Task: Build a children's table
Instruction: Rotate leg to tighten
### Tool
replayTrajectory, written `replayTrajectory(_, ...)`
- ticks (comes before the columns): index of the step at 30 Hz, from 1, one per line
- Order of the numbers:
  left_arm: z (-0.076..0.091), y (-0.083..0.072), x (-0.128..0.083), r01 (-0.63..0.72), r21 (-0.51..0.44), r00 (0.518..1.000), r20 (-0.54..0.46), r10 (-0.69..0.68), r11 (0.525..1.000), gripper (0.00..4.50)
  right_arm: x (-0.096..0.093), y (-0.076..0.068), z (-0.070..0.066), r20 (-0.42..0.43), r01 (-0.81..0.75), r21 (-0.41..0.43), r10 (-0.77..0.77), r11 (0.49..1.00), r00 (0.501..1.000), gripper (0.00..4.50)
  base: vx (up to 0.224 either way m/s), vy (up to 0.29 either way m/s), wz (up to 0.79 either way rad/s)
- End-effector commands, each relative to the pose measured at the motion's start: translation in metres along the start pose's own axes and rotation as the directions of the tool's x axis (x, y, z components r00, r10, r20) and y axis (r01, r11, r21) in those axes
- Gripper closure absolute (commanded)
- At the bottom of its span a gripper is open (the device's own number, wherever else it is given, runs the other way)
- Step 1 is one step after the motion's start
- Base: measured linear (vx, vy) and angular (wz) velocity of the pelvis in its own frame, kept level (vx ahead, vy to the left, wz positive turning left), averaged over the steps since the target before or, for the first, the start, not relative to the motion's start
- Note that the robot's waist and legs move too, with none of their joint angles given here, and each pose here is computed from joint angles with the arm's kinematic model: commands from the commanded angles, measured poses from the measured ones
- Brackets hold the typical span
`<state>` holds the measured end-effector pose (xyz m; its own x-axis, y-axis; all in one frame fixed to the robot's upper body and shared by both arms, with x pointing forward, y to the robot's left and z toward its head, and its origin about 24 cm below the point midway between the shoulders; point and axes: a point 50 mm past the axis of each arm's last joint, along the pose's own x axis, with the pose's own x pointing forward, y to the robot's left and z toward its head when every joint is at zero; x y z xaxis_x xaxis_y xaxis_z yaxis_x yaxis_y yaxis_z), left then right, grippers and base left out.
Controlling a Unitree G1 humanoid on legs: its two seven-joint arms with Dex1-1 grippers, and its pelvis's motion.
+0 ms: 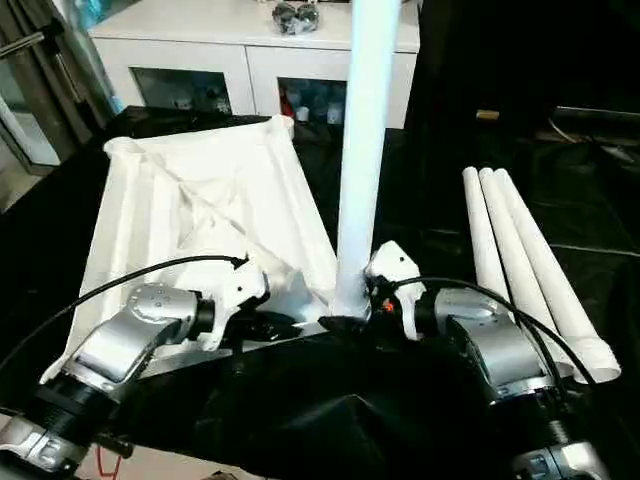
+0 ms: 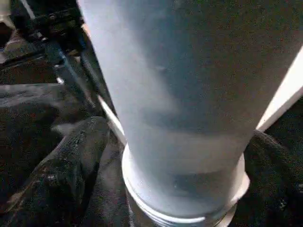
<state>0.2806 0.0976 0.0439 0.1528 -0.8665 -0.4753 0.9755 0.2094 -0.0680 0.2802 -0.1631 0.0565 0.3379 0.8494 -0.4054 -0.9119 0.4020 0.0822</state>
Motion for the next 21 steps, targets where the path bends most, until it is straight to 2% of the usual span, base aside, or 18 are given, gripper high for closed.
replayTrajectory(1,0.008,-0.007,0.004,0.067,0.039,0.997,0.030,-0.068,0.997,4.50,0.008,0.012,0.005,0.016,-0.092,-0.022,0.092,0.996,0.996,0.74,0.000,0.000,0.00)
replayTrajectory(3,0.008,-0.006,0.003,0.068,0.040,0.997,0.029,-0.070,0.997,4.50,0.008,0.013,0.004,0.015,-0.098,-0.019,0.098,0.995,0.995,0.82,0.000,0.000,0.00)
replayTrajectory(4,0.008,-0.006,0.003,0.068,0.039,0.997,0.028,-0.069,0.997,4.50,0.009,0.015,0.004,0.017,-0.104,-0.016,0.104,0.994,0.994,1.06,0.000,0.000,0.00)
replayTrajectory(7,0.007,-0.006,0.003,0.068,0.036,0.997,0.026,-0.069,0.997,4.50,0.012,0.016,0.002,0.017,-0.108,-0.008,0.108,0.994,0.994,1.12,0.000,0.000,0.00)
replayTrajectory(9,0.007,-0.006,0.003,0.066,0.034,0.997,0.026,-0.067,0.997,4.50,0.013,0.017,0.001,0.017,-0.109,-0.001,0.109,0.994,0.994,1.42,0.000,0.000,0.00)
replayTrajectory(11,0.006,-0.006,0.004,0.062,0.030,0.998,0.029,-0.062,0.998,4.50,0.014,0.018,-0.001,0.014,-0.108,0.006,0.107,0.994,0.994,1.51,0.000,0.000,0.00)
replayTrajectory(14,0.006,-0.003,0.006,0.027,0.014,0.999,0.033,-0.027,1.000,4.50,0.019,0.017,-0.005,0.009,-0.053,0.027,0.053,0.998,0.999,1.65,0.000,0.000,0.00)
replayTrajectory(15,0.008,0.000,0.010,-0.016,-0.013,0.999,0.040,0.017,1.000,4.50,0.027,0.011,-0.009,0.003,0.060,0.044,-0.060,0.997,0.998,1.68,0.000,0.000,0.00)
replayTrajectory(17,0.008,0.001,0.012,-0.028,-0.022,0.999,0.042,0.029,0.999,4.50,0.029,0.008,-0.010,0.001,0.098,0.049,-0.098,0.994,0.995,1.70,0.000,0.000,0.00)
replayTrajectory(18,0.010,0.004,0.015,-0.063,-0.040,0.997,0.043,0.065,0.997,4.50,0.033,0.003,-0.013,-0.008,0.176,0.073,-0.176,0.982,0.984,1.71,0.000,0.000,0.00)
replayTrajectory(19,0.016,0.010,0.022,-0.136,-0.073,0.989,0.042,0.139,0.988,4.50,0.043,-0.004,-0.018,-0.024,0.304,0.133,-0.304,0.943,0.952,1.72,0.000,0.000,0.00)
replayTrajectory(21,0.023,0.017,0.032,-0.214,-0.099,0.975,0.038,0.218,0.972,4.50,0.055,-0.007,-0.020,-0.042,0.374,0.206,-0.374,0.904,0.927,1.72,0.000,0.000,0.00)
